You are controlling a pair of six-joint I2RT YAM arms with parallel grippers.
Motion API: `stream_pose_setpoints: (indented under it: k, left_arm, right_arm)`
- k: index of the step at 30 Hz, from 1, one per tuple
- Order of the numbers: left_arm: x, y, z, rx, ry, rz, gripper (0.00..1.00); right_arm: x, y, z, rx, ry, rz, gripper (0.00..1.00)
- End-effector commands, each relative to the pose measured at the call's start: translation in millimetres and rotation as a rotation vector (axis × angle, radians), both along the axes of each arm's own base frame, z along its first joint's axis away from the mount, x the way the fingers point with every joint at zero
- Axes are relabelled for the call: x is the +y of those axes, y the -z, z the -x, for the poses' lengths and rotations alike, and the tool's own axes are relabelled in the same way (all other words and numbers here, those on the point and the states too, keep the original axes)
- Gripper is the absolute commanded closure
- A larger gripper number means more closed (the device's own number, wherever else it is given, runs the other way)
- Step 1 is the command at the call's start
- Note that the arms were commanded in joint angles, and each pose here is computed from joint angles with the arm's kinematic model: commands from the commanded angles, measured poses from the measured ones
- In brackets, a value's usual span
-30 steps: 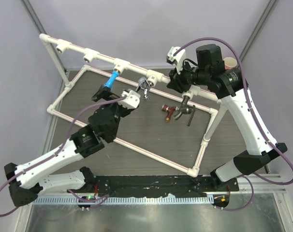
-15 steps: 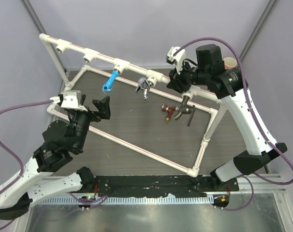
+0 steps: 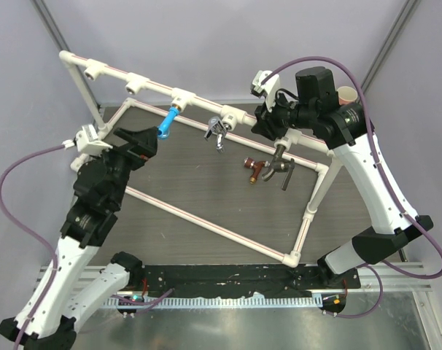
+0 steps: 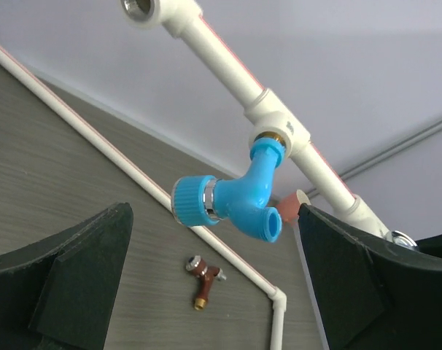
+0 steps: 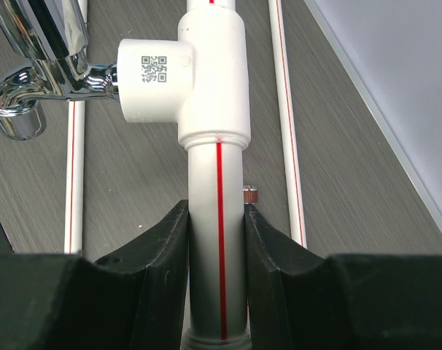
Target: Install the water faucets
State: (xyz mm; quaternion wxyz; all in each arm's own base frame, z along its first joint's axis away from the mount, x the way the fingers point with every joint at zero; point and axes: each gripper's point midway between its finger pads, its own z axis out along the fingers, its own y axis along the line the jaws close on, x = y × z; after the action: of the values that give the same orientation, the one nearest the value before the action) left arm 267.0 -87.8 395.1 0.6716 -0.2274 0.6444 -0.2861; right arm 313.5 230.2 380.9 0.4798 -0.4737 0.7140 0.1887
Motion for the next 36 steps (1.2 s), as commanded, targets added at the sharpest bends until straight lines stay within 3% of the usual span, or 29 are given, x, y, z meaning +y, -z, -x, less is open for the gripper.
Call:
stream_pose_setpoints:
  k: [1,9,13,19,28,32,36]
  left_arm:
    - [-19.5,-4.3,-16.9,-0.002,0.12,0.148,0.0]
    - [-6.5,7.9,-28.8,0.016,0.101,0.361,0.01]
    - [-0.9,-5.4,-25.3,-0.051,0.094,0.344,0.01]
    - [-8.0,-23.3,-18.3,-0.056,0.155,-0.012,0.02]
    - [-23.2,-10.7,-15.3,-0.078,0.263,-0.452,0.05]
    - [-24.4,3.3,-24.3,-0.07,0.238,-0.713,0.06]
    - [-35.7,9.6,-29.0,-0.079,0.238,-0.839,0.09]
  right_arm:
    - [5.8,-1.6,1.0,0.032,0.023,-0.044,0.99]
    - [8.0,1.9,-0.4,0.042,0.017,-0.043,0.99]
    - [7.2,0.2,0.5,0.038,0.018,-0.044,0.99]
    - [8.0,0.5,-0.7,0.04,0.019,-0.046,0.99]
    - [8.7,-0.8,0.2,0.044,0.019,-0.053,0.99]
    - [8.6,-2.0,1.2,0.044,0.019,-0.057,0.99]
    - [8.6,-2.0,1.8,0.045,0.017,-0.057,0.99]
